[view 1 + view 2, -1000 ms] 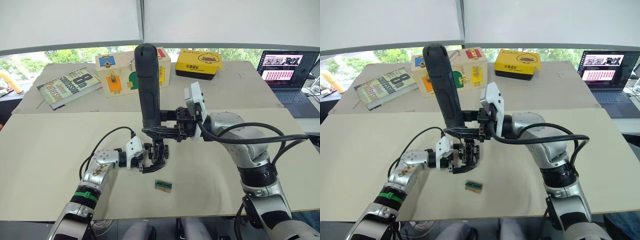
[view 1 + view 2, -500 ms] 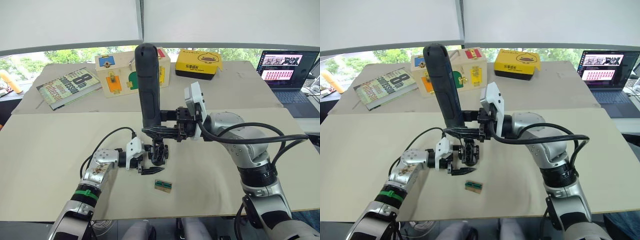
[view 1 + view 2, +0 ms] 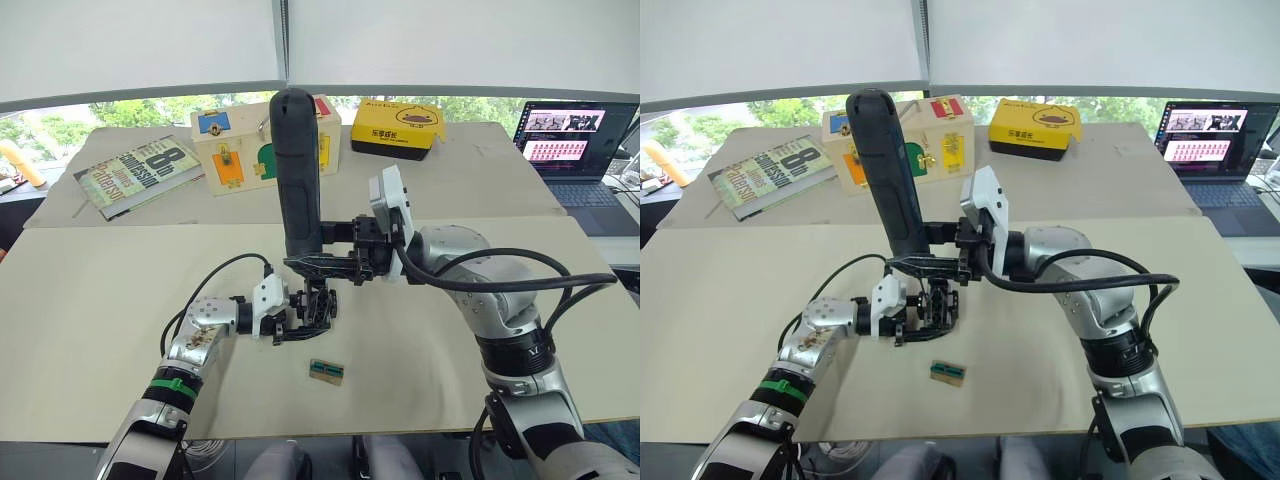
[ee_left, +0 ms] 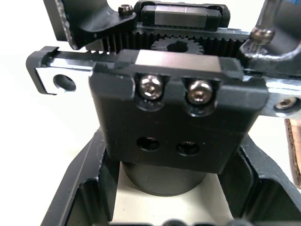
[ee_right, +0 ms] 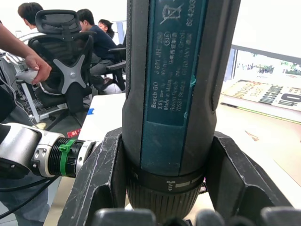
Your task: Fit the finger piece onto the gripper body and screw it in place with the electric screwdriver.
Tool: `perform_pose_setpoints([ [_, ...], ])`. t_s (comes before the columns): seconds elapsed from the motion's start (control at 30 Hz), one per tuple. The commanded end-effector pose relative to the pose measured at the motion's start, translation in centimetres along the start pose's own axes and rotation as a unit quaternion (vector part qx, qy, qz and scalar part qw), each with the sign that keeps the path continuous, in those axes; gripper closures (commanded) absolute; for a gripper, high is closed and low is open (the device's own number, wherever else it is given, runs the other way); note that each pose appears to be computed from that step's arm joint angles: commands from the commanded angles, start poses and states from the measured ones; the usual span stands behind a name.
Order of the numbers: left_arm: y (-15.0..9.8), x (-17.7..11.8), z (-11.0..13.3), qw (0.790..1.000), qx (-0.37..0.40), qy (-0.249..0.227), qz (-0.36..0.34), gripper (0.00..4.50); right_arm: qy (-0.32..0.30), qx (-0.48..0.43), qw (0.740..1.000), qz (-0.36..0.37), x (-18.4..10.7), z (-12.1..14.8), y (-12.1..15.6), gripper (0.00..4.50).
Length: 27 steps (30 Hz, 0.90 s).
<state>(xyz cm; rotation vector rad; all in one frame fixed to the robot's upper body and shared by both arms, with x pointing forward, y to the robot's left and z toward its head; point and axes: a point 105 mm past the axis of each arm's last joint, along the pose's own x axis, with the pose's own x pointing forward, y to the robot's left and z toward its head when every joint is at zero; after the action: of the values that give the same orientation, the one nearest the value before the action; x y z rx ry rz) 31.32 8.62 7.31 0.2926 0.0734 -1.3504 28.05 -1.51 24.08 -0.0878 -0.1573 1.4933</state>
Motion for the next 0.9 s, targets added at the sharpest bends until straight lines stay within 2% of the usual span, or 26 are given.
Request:
perform_pose_setpoints([
  [0.03, -0.7, 0.1, -1.4, 1.0, -0.02, 0.023, -0.007, 2.17, -0.007, -0.021, 1.0, 0.008, 0.4, 0.6, 0.8, 2.59],
  [0.3, -0.8, 0.2, -1.8, 0.999, -0.035, 0.035, -0.008, 2.17, 0.025, -0.008, 1.0, 0.004, 0.4, -2.0, 0.9, 2.59],
  [0.9, -0.9, 0.0, -2.0, 0.998, -0.042, 0.037, -0.009, 2.17, 0.063, 0.034, 0.997, -0.021, 0.5, -5.0, 0.1, 2.59],
])
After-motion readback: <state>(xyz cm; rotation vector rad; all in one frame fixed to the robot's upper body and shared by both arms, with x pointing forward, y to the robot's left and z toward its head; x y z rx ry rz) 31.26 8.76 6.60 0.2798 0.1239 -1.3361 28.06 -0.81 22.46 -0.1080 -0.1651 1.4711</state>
